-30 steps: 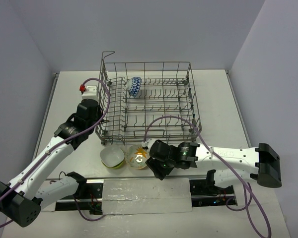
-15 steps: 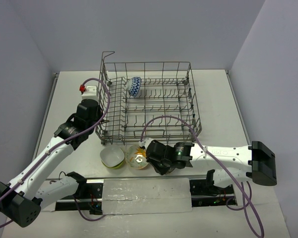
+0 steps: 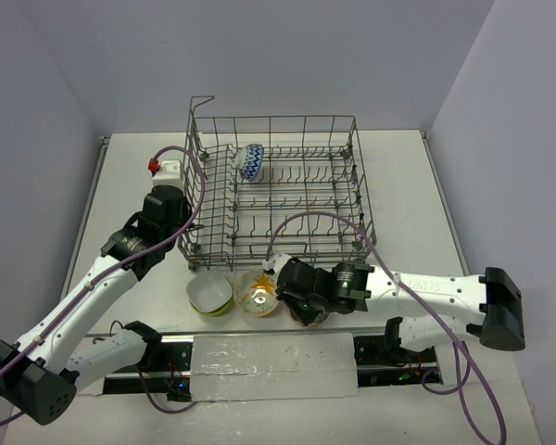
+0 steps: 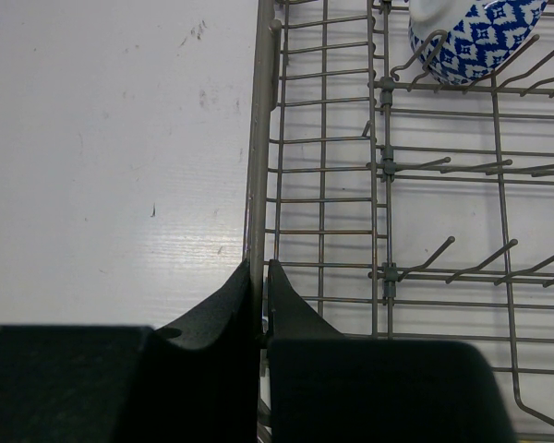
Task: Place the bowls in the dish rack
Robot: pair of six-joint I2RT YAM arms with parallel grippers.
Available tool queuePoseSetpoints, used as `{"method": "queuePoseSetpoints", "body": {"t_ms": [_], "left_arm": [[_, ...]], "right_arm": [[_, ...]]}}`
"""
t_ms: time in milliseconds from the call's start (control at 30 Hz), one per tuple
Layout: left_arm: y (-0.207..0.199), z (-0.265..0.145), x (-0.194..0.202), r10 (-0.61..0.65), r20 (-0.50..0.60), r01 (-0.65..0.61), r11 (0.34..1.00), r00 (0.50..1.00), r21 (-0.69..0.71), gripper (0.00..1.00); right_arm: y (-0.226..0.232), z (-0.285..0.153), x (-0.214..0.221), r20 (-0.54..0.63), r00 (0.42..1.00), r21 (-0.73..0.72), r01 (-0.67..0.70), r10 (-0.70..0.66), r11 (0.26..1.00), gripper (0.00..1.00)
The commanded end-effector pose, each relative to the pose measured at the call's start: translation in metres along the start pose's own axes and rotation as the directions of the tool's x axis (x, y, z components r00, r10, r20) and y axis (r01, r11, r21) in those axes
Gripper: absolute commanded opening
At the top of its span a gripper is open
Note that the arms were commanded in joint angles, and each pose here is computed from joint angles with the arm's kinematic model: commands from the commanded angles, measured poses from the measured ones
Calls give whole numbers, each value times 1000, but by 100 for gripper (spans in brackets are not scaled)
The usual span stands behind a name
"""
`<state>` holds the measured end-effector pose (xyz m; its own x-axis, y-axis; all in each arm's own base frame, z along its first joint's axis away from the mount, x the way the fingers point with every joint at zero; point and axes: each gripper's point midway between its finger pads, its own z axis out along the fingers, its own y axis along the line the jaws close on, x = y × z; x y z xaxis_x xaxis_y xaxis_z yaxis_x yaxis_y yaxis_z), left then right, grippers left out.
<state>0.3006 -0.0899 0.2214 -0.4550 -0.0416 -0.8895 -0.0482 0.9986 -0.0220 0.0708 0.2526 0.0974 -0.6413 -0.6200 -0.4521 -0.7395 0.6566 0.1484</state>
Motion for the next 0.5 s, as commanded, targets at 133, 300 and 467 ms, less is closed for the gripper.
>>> {"method": "queuePoseSetpoints", "body": {"t_ms": [133,300,467], "left_arm": [[24,-2,0,17,13,-16,994,1000,-104,0],[24,-3,0,15,13,-13,995,1000,-100,0],[23,-3,0,16,12,-15,995,1000,-97,0]], "right_arm": [[24,-69,-47,230,973,-145,14,20,989,0],[45,-94,-59,298,954,-269,52,32,962,0],[75,-131,-70,380,925,-430,145,33,891,0]]}}
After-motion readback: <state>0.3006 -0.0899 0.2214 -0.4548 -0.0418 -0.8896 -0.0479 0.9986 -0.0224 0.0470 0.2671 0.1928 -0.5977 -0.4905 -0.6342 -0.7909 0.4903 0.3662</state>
